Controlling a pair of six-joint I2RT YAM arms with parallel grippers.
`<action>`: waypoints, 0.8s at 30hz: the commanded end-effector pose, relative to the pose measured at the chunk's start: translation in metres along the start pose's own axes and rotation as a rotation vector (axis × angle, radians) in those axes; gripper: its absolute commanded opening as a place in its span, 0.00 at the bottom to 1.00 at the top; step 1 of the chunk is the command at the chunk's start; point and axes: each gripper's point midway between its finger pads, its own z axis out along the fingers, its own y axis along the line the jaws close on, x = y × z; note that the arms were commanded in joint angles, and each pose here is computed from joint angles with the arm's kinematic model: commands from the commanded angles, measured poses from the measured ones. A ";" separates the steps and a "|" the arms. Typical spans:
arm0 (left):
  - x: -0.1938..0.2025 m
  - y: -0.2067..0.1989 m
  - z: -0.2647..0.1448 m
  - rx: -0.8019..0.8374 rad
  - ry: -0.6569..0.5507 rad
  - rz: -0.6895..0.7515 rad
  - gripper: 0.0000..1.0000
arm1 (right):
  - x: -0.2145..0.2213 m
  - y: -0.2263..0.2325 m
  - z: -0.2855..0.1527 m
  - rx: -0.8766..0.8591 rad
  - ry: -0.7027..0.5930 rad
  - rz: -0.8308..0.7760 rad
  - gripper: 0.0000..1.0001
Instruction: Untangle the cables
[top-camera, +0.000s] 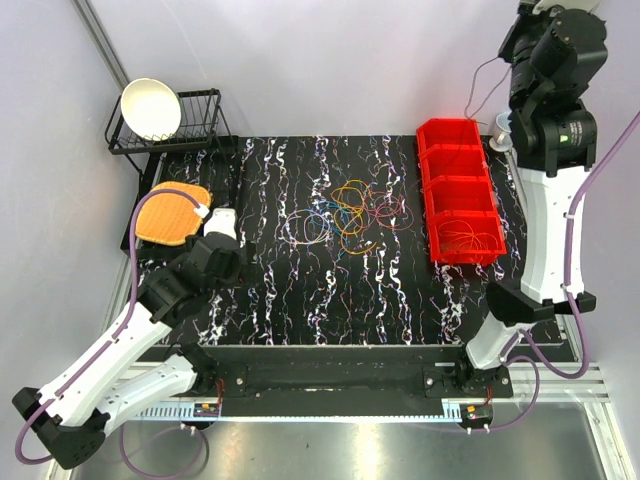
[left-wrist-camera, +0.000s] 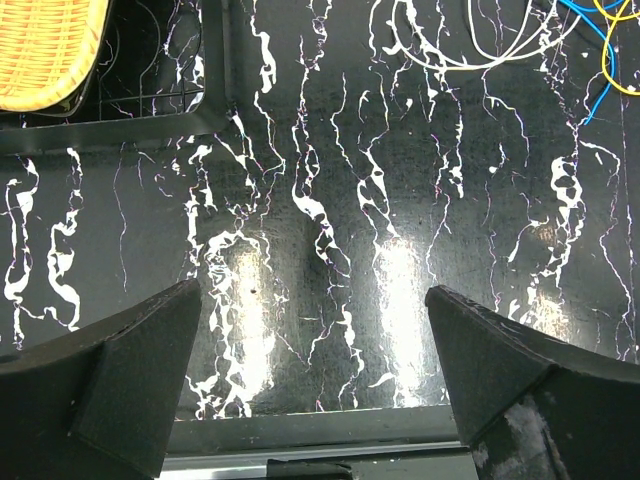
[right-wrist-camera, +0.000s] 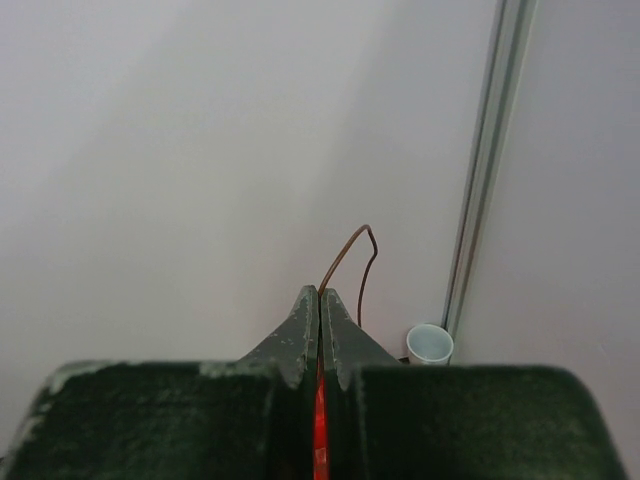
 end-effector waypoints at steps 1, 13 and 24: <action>-0.008 0.002 0.001 -0.021 -0.041 -0.023 0.99 | -0.023 -0.021 0.006 0.001 -0.073 0.071 0.00; -0.008 0.003 0.001 -0.027 -0.039 -0.019 0.99 | -0.012 -0.045 0.033 0.030 -0.070 0.103 0.00; -0.007 0.002 0.005 -0.033 -0.025 -0.011 0.99 | -0.059 -0.056 0.025 0.005 -0.216 0.175 0.00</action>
